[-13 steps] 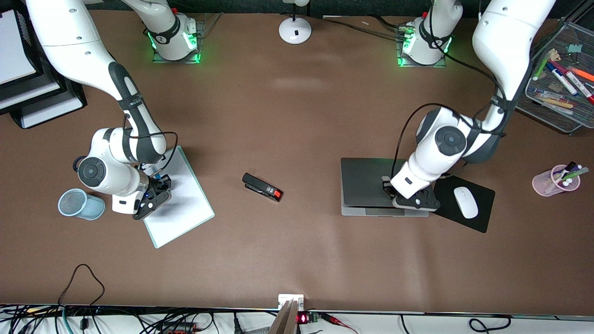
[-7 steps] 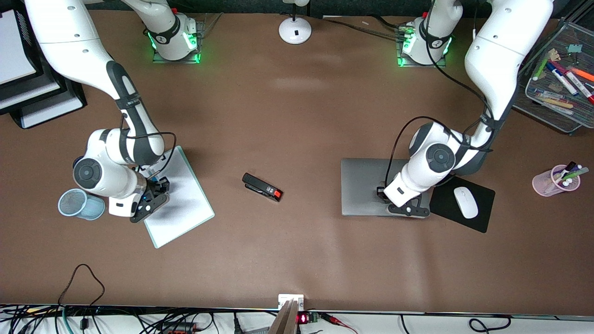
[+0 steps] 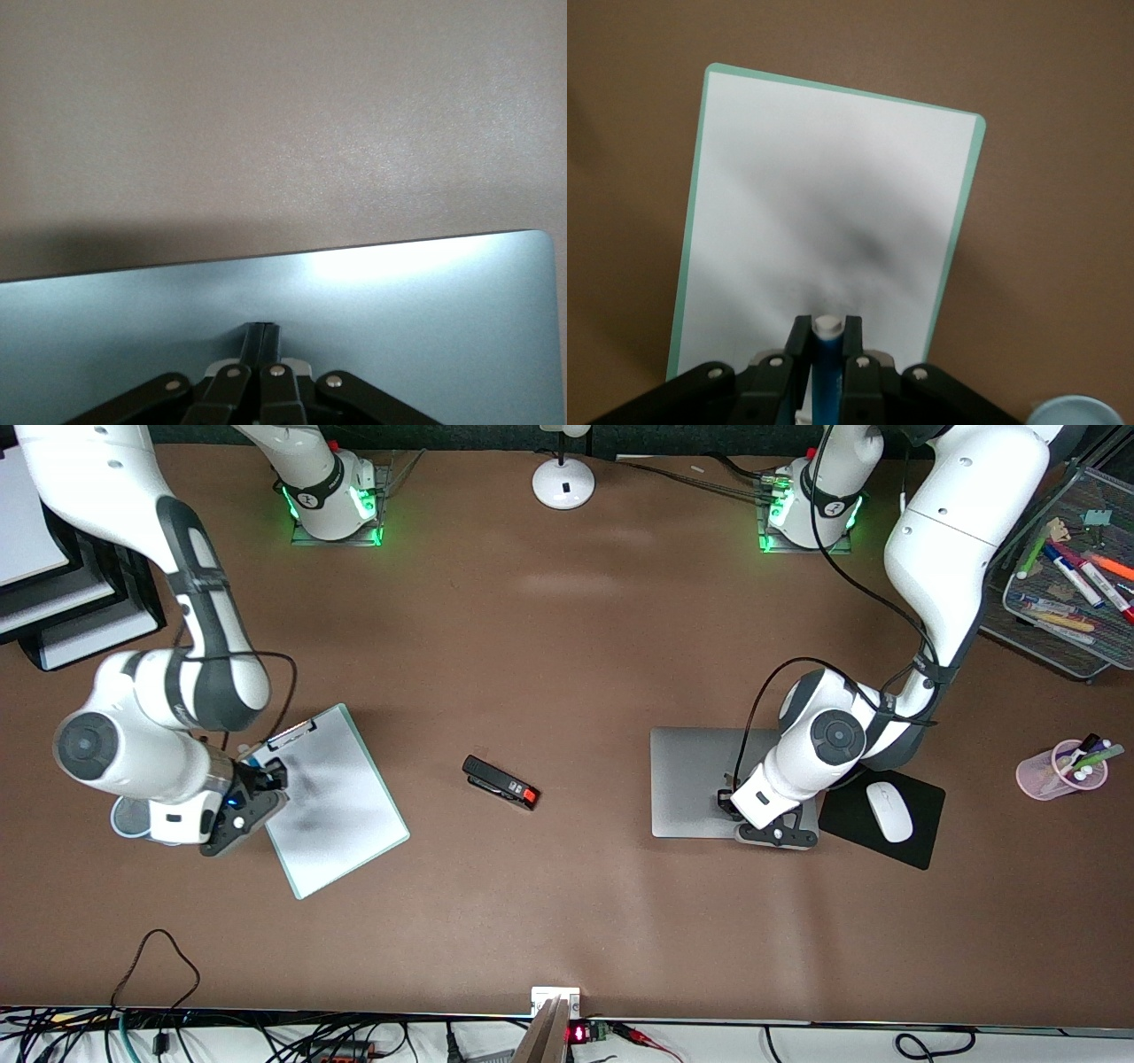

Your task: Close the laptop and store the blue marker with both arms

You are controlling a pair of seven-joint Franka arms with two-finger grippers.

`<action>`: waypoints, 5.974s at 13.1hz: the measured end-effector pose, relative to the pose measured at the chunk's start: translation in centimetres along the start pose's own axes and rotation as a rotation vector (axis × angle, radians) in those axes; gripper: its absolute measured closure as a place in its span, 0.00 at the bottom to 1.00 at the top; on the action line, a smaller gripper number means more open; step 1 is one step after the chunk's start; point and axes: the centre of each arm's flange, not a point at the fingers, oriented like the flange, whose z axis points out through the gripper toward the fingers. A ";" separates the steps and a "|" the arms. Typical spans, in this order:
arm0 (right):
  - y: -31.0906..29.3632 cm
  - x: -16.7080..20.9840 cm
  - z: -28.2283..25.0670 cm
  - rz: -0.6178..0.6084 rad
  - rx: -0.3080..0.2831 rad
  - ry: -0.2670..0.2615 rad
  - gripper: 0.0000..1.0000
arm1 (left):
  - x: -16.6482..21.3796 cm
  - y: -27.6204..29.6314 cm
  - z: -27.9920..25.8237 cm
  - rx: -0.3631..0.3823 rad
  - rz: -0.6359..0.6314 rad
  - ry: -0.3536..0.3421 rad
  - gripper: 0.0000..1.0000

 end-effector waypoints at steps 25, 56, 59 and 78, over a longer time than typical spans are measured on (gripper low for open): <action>18.8 -22.6 -2.1 -0.661 0.197 0.927 0.82 | -2.2 1.4 -34.8 0.152 0.077 -0.117 0.00; 12.6 -13.6 -8.5 -0.107 0.451 0.399 0.00 | -7.1 -12.1 -39.9 0.116 0.108 -0.065 0.00; 10.6 -11.1 -9.2 0.009 0.429 0.255 0.00 | -7.1 -12.1 -39.9 0.116 0.109 -0.066 0.00; -4.4 -3.1 -19.7 0.411 0.088 -0.228 0.00 | -7.1 -12.7 -39.7 0.116 0.104 -0.074 0.00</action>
